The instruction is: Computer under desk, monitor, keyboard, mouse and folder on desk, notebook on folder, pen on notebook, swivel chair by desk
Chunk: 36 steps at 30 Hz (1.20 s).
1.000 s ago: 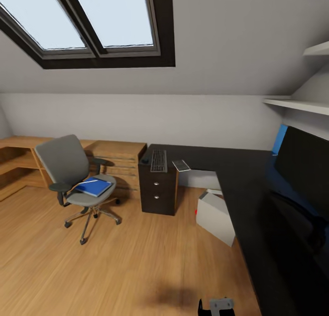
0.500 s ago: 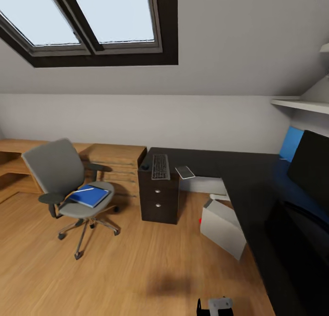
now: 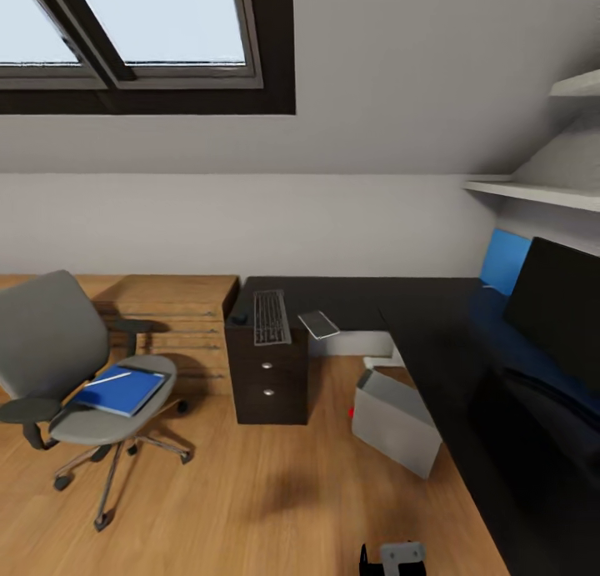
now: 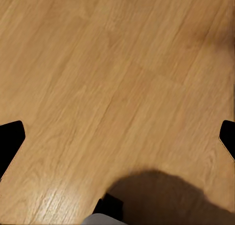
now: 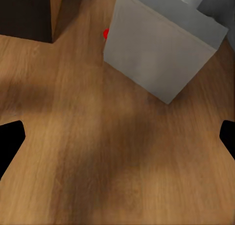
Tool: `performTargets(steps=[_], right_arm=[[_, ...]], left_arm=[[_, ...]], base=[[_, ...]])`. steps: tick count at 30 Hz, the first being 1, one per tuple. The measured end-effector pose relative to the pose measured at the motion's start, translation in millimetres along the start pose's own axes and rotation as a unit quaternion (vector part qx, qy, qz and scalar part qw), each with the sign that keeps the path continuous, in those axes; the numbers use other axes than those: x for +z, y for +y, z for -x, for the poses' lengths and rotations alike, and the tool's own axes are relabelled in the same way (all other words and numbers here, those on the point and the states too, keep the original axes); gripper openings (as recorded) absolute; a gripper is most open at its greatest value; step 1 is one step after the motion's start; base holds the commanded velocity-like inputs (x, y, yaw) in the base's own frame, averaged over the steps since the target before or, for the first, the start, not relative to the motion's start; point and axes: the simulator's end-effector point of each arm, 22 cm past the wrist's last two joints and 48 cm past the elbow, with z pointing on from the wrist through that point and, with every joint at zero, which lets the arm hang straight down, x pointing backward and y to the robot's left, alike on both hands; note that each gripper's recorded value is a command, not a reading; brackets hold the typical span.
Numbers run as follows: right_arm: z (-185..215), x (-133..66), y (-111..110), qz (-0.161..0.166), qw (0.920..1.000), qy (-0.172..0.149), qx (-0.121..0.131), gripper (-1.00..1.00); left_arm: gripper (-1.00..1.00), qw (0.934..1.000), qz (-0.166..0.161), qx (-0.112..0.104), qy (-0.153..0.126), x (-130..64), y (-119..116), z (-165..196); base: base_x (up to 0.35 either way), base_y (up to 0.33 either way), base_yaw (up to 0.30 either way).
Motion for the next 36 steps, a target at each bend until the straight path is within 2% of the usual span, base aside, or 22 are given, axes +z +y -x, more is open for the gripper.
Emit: performTargets(steps=[4,12,21,24,36], right_arm=[[-2.5,0.4,-0.6,0.002,1.0000,0.004,0.003,1.00],[-6.7,-0.7,19.0,0.050,0.9987,0.008,0.001,1.00],[-6.6,-1.1,21.5,0.056,0.9984,0.007,0.000,1.00],[-6.1,-1.3,22.2,0.058,0.9983,0.006,-0.001,1.00],[-5.6,-1.7,23.3,0.059,0.9982,0.006,-0.001,1.00]], left_arm=[[1.00,1.0000,0.000,0.000,0.002,0.1,0.0,-1.7],[1.00,1.0000,0.000,0.002,0.004,0.2,-1.1,-4.2],[1.00,1.0000,-0.001,0.003,0.001,-0.2,-3.2,-3.5],[1.00,0.9999,-0.006,0.009,0.000,-0.8,-7.2,-3.2],[1.00,0.9998,-0.009,0.016,-0.002,-1.1,-9.5,-2.3]], base=[[0.301,0.213,-0.202],[0.277,0.233,-0.045],[0.261,0.170,-0.052],[0.280,0.123,-0.158],[0.323,0.025,-0.021]])
